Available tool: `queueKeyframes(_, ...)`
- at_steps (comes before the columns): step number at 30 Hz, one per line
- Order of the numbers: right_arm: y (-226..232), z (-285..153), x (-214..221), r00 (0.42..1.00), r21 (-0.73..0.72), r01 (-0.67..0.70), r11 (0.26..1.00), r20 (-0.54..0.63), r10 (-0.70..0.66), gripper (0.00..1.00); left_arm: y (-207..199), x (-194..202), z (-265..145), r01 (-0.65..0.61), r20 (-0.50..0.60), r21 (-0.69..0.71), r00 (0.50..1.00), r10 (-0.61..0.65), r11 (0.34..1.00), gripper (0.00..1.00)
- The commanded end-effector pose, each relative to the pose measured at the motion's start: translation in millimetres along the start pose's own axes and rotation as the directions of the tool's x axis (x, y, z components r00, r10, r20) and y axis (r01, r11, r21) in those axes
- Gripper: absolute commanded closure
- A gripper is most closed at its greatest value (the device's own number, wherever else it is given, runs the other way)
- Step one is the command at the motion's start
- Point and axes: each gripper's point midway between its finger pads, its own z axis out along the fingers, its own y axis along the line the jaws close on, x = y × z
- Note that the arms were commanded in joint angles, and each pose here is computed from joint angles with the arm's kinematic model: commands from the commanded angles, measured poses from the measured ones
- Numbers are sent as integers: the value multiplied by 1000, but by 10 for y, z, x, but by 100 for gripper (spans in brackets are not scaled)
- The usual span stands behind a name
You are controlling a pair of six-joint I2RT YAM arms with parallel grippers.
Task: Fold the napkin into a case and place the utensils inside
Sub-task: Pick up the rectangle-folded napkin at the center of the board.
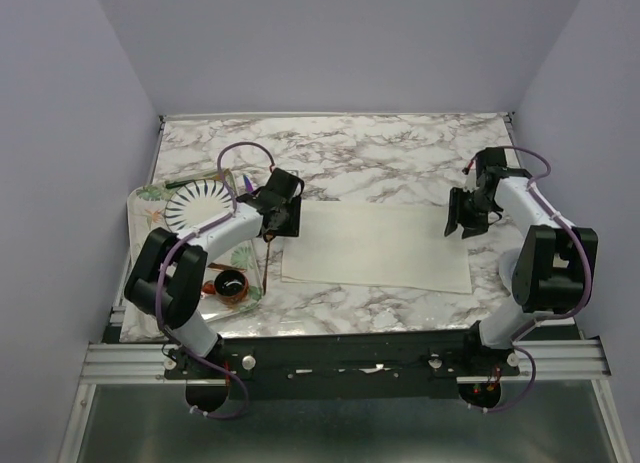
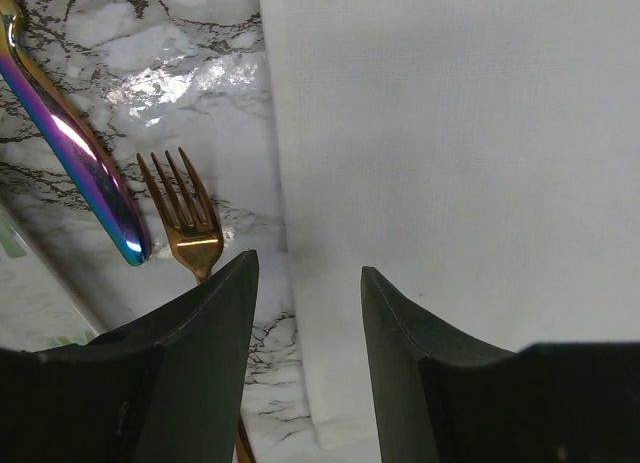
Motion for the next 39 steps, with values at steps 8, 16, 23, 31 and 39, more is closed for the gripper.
queueKeyframes(8,-176,-50,73,998,7,-55,998,-41,56,44,67,194,300,-16,-104,-80,995,8,997,44)
queueKeyframes(16,-216,-17,58,996,-1,-77,997,-54,77,44,78,273,412,-68,-153,-105,987,52,992,56)
queueKeyframes(23,-228,-9,60,994,-10,-90,996,-60,89,44,80,339,502,-59,-212,-40,976,49,997,78)
queueKeyframes(31,-216,18,182,992,-35,-103,994,-82,99,46,121,21,392,-47,-149,31,987,51,998,100)
queueKeyframes(39,-179,24,211,990,-55,-117,992,-87,112,48,-255,-445,-75,-61,-13,182,998,65,981,100)
